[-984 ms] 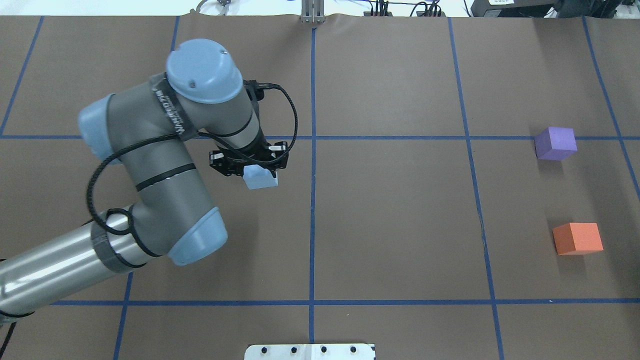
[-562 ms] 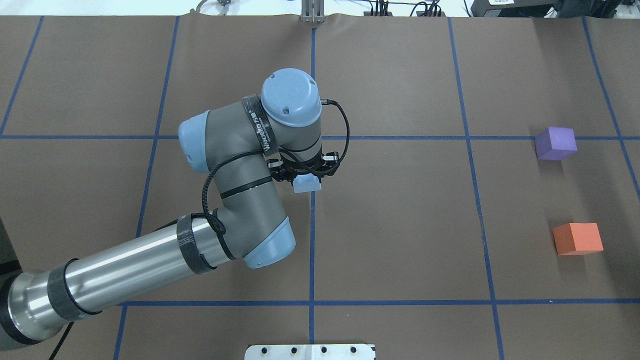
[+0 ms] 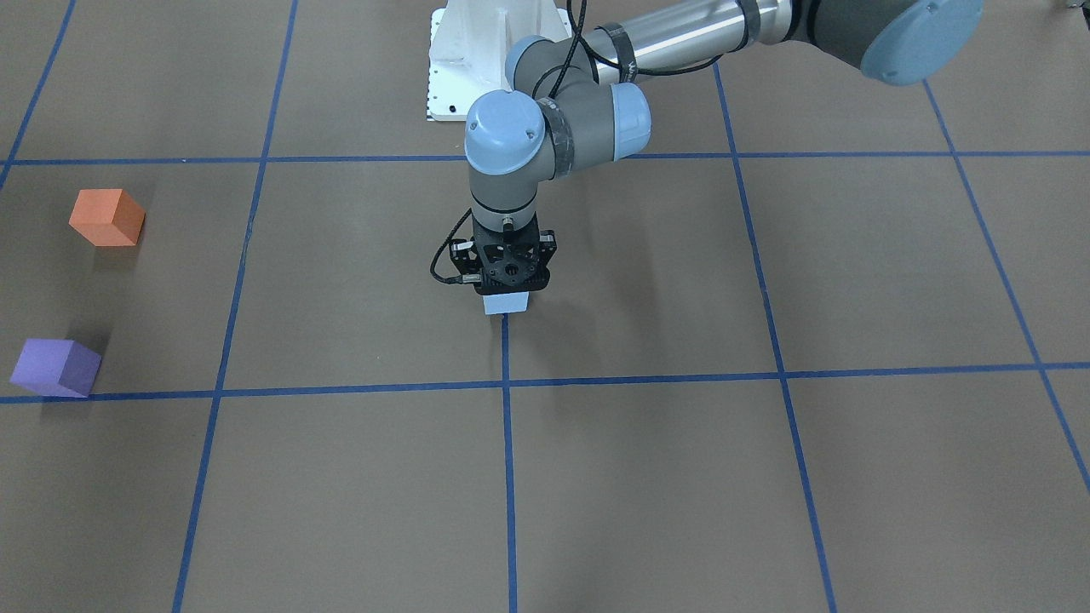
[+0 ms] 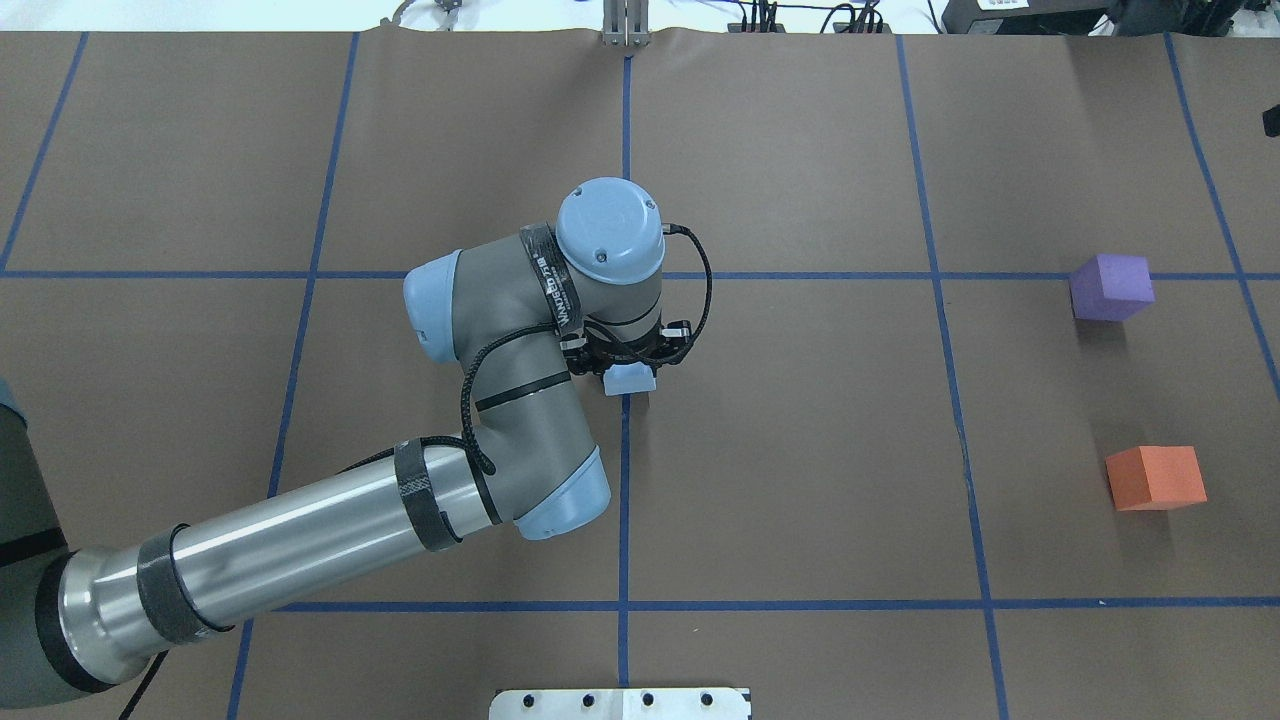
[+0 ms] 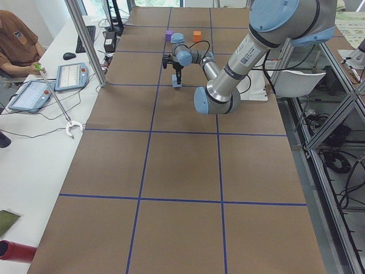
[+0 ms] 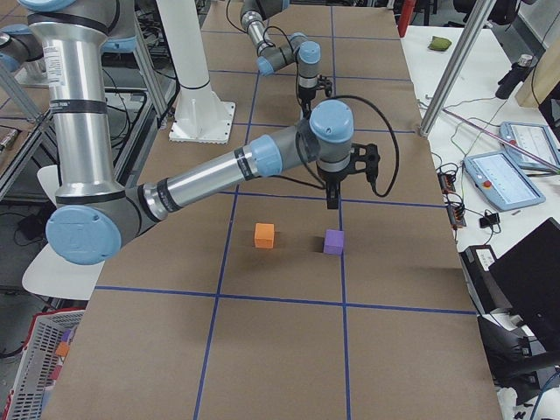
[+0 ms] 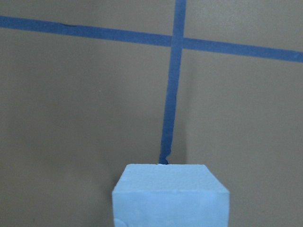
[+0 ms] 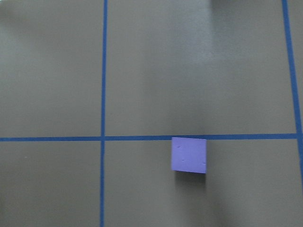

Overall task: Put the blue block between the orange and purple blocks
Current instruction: 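Carry the light blue cube with the left gripper toward the table center, then set the cube down, open the left gripper while the right arm approaches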

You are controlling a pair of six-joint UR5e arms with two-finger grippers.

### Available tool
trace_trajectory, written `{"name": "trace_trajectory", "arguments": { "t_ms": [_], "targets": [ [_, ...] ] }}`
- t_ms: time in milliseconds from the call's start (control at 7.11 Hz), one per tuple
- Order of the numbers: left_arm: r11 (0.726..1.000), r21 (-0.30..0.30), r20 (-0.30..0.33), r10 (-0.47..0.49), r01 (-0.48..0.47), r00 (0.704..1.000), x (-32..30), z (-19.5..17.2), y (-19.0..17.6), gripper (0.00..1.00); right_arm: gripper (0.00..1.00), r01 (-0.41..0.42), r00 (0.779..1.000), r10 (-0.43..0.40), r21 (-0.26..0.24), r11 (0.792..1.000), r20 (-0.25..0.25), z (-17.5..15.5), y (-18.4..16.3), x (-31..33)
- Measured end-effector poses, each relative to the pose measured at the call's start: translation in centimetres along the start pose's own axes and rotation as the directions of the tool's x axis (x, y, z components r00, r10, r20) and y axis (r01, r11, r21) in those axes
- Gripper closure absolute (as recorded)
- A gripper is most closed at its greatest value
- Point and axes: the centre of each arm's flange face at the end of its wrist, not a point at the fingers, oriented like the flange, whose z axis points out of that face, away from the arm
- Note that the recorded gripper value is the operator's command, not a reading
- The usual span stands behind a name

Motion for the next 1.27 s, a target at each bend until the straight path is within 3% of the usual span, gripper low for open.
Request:
{"name": "trace_trajectory", "arguments": {
  "t_ms": [422, 703, 984, 1266],
  "targets": [
    [1.0, 0.006, -0.007, 0.007, -0.007, 1.0, 0.2, -0.4, 0.0, 0.0, 0.0, -0.062, 0.998, 0.063, -0.034, 0.998, 0.019, -0.6, 0.0, -10.1],
    [1.0, 0.008, -0.047, 0.01, -0.01, 0.999, 0.3, -3.2, -0.2, 0.0, 0.0, -0.079, 0.997, 0.08, -0.052, 0.996, 0.02, 0.9, 1.0, -16.0],
    [1.0, -0.028, -0.077, 0.001, -0.003, 0.997, -2.3, -8.1, -3.6, 0.0, 0.0, -0.094, 0.995, 0.092, -0.064, 0.994, -0.024, 5.1, 3.5, -23.7],
    [0.998, -0.026, -0.048, 0.058, -0.059, 0.997, -9.2, -11.0, -6.0, 0.0, 0.0, -0.047, 0.996, 0.042, -0.061, 0.997, -0.083, 10.6, 6.8, -31.2]
  ]
}}
